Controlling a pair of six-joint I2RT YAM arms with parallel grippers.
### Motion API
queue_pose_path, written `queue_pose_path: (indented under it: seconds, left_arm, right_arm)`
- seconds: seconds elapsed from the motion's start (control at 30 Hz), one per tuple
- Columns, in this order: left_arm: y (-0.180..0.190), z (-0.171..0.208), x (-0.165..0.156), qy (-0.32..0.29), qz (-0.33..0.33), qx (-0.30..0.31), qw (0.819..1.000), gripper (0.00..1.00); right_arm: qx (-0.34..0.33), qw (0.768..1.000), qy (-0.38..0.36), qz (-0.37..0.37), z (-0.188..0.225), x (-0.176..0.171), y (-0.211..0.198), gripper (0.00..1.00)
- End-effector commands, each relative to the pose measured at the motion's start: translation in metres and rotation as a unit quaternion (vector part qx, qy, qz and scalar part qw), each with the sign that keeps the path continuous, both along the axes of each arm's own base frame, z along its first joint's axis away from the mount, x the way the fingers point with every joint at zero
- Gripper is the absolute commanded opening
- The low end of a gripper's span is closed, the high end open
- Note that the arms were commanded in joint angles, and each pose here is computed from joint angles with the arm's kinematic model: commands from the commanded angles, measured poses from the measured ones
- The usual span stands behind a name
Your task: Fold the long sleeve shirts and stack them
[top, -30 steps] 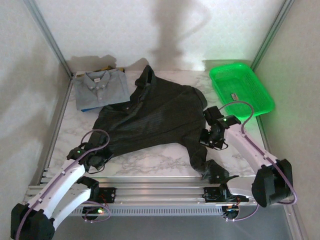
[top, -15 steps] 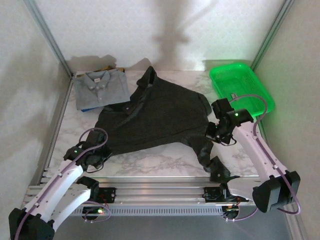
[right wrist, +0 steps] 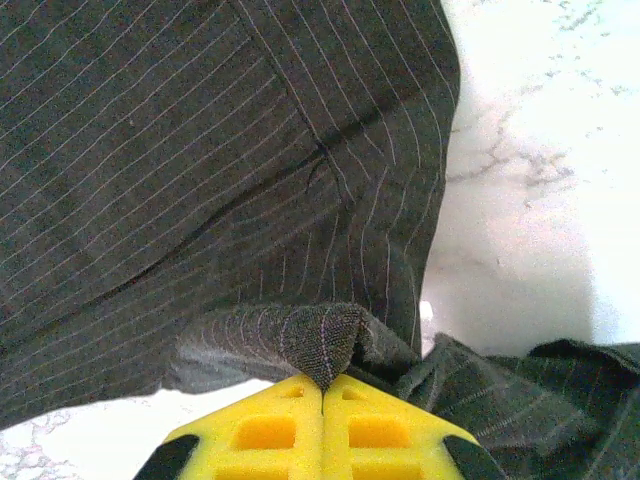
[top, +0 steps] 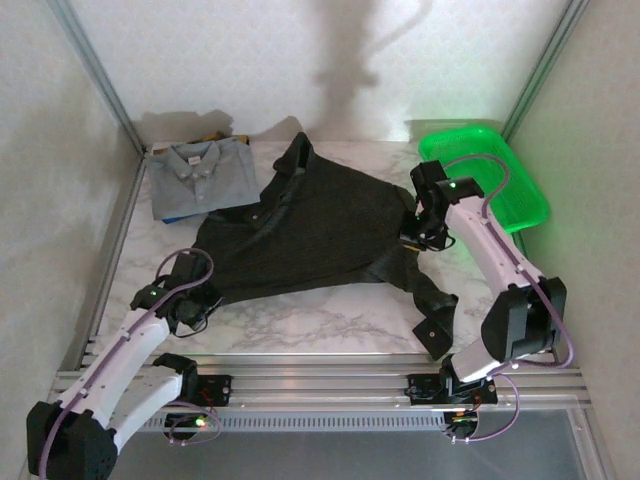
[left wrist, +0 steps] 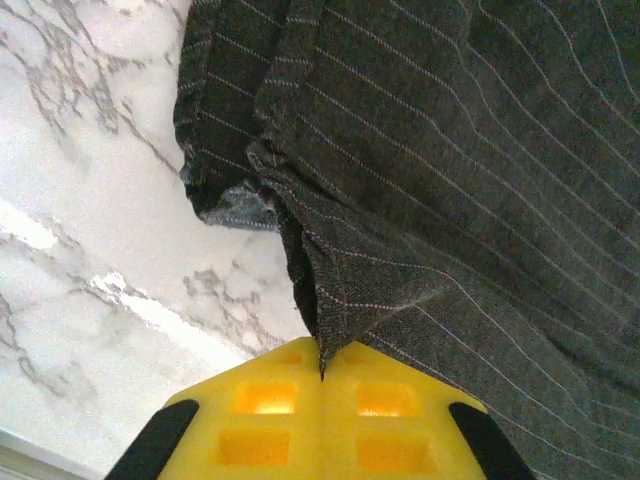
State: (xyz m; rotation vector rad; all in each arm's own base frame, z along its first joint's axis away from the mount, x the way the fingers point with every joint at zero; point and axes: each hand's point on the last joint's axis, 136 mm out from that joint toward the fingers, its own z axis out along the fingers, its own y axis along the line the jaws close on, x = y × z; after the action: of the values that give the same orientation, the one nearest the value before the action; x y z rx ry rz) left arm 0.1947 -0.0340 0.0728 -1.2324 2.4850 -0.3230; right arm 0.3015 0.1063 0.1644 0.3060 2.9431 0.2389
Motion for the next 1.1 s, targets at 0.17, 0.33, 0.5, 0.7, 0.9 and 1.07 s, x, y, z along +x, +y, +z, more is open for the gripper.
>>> queue_pose_path:
  seconds: [0.17, 0.33, 0.5, 0.7, 0.9, 1.07]
  left_arm:
    - [0.018, -0.003, 0.013, -0.006, 0.015, 0.008, 1.000, 0.00]
    - [0.018, -0.007, 0.022, -0.007, 0.015, 0.001, 1.000, 0.00]
    - [0.019, -0.003, 0.029, -0.008, 0.011, 0.006, 1.000, 0.00]
    - [0.022, -0.010, 0.030, 0.004, 0.016, 0.008, 1.000, 0.00]
    - [0.030, -0.011, 0.036, 0.006, 0.025, 0.014, 1.000, 0.04]
    - [0.034, -0.005, 0.051, -0.006, 0.039, 0.011, 0.999, 0.34]
  right_arm:
    - [0.000, 1.000, -0.010, 0.023, -0.007, 0.040, -0.004, 0.00]
    - [0.000, 0.999, 0.000, 0.036, -0.019, 0.056, -0.003, 0.00]
    - [-0.002, 0.999, 0.004, 0.046, -0.029, 0.072, 0.001, 0.00]
    - [-0.008, 0.998, 0.012, 0.057, -0.041, 0.087, 0.004, 0.00]
    - [-0.012, 0.997, 0.026, 0.067, -0.058, 0.100, 0.006, 0.00]
    - [0.003, 0.997, 0.038, 0.071, -0.076, 0.113, 0.013, 0.00]
